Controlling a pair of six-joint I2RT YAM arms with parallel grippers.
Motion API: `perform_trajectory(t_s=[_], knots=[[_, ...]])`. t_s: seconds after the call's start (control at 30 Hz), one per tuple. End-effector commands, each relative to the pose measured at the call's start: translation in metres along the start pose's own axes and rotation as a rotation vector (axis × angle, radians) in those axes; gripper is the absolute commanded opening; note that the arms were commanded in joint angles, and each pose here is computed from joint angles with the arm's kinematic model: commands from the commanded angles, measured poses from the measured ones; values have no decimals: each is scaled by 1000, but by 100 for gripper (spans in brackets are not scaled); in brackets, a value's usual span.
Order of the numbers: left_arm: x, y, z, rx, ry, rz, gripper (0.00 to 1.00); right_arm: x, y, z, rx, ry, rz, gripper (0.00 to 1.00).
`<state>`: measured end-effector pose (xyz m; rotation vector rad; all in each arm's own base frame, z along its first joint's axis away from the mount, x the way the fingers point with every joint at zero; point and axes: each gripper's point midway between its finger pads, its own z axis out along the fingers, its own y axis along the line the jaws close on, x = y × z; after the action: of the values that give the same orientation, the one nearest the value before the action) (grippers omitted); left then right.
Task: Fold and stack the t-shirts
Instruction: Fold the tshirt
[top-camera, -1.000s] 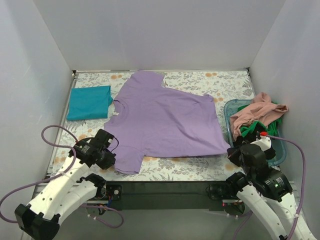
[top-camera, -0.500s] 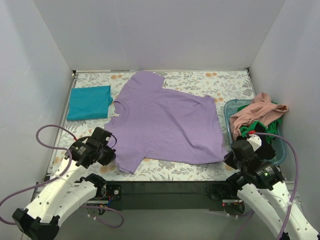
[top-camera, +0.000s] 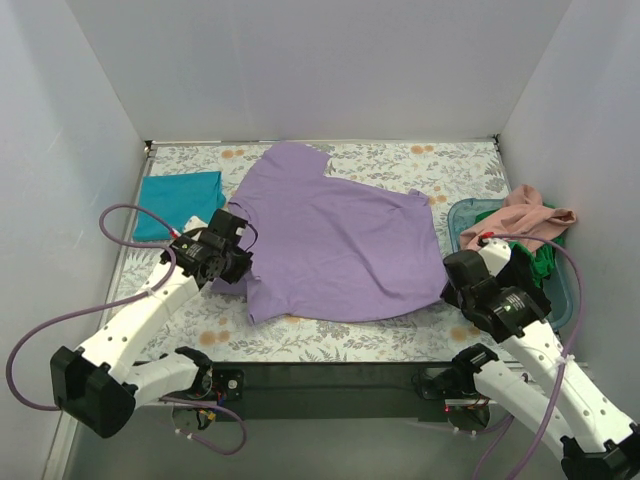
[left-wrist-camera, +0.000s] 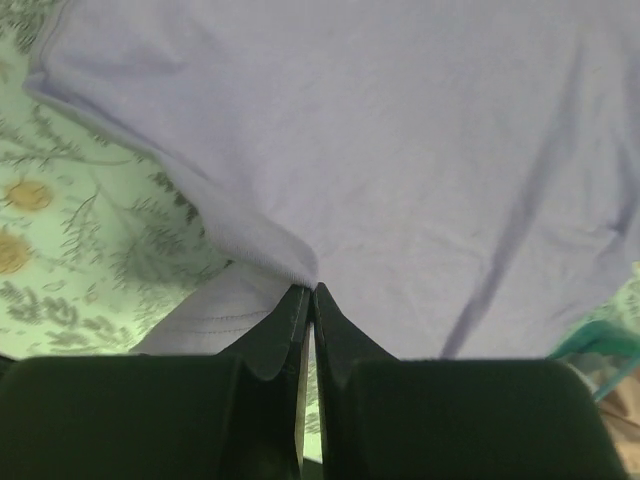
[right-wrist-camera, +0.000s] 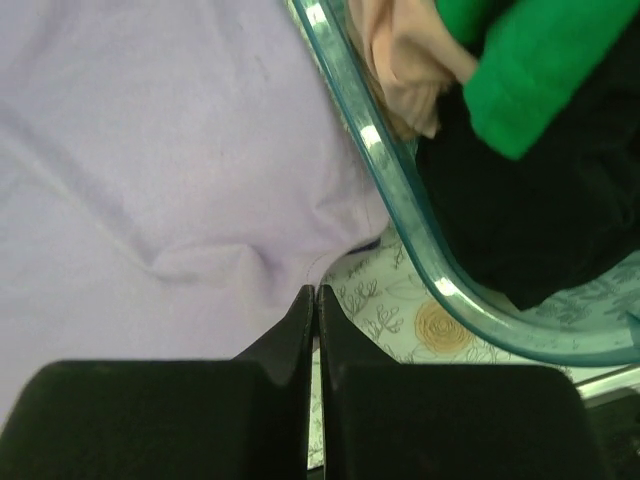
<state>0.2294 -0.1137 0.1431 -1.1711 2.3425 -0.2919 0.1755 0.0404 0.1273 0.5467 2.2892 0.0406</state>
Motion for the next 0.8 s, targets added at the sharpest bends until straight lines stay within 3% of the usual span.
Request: perform_trajectory(t_s=[0.0, 0.23, 0.4, 0.77], knots=[[-34, -37, -8, 82, -125, -193, 0, -46, 20, -2, -9, -143, -1, 1], [-65, -74, 11, 138, -158, -211, 0, -80, 43, 10, 27, -204, -72, 1], [-82, -93, 39, 140, -114, -220, 0, -107, 56, 23, 42, -245, -85, 1], [-131, -141, 91, 184, -174, -220, 0, -141, 61, 82, 75, -208, -97, 1]])
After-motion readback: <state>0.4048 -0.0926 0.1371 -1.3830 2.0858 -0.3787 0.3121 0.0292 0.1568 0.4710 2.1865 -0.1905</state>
